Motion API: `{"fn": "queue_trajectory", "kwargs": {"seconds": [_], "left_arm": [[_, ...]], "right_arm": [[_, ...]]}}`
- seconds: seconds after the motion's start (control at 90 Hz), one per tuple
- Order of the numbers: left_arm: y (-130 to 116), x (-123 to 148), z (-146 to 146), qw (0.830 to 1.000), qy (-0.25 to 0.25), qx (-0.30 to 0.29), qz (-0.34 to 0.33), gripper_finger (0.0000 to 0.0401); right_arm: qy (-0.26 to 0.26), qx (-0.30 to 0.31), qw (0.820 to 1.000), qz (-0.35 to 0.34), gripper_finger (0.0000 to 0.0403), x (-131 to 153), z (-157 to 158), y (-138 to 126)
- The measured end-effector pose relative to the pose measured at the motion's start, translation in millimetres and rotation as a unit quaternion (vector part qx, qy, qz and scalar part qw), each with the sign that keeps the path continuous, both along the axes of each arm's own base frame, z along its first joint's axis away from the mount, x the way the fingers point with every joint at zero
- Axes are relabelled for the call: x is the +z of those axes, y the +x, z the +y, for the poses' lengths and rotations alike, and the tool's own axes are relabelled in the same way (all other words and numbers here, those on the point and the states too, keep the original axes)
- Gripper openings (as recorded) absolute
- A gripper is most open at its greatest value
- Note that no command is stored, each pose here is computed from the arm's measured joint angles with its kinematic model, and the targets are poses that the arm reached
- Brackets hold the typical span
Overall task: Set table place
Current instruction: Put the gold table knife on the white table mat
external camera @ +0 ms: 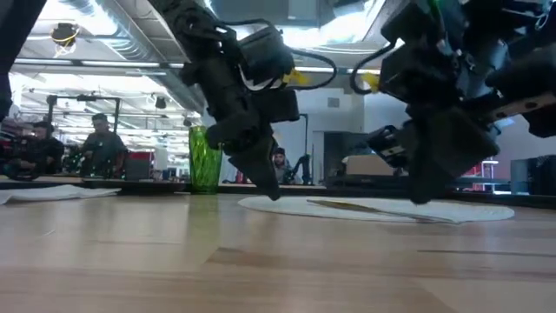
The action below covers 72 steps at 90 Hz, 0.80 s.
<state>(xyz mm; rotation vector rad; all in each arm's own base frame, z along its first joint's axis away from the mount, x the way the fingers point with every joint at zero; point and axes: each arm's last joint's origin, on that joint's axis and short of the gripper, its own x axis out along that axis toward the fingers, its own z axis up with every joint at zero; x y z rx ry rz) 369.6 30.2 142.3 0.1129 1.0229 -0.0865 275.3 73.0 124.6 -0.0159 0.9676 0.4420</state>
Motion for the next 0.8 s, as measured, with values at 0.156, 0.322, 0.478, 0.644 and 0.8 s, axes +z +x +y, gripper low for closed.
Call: {"fn": "queue_trajectory", "kwargs": {"seconds": [0.156,0.322,0.478,0.644,0.8], "left_arm": [[0.0,0.0,0.1,1.000,0.001,-0.002,0.000,0.0000],[-5.5,-6.9,-0.4,1.000,0.001,-0.003,0.011,0.0000],[-10.8,-13.1,-2.6,1.000,-0.001,-0.006,0.014,0.0000],[-14.2,-17.6,-7.2,1.000,-0.001,-0.009,0.016,0.0000],[-14.9,-19.2,-13.1,1.000,-0.003,-0.010,0.017,0.0000]], "right_arm": [[-0.011,-0.017,0.999,0.033,0.0003,-3.6,-1.9,-4.9],[-0.021,-0.030,0.998,0.042,0.0003,-3.9,-2.9,-6.0],[-0.026,-0.035,0.998,0.042,0.0003,-3.9,-3.3,-6.2],[-0.024,-0.045,0.998,0.045,0.0003,-1.1,-3.9,-7.6],[-0.046,-0.061,0.996,0.039,0.0003,7.0,-6.5,-11.8]]}}
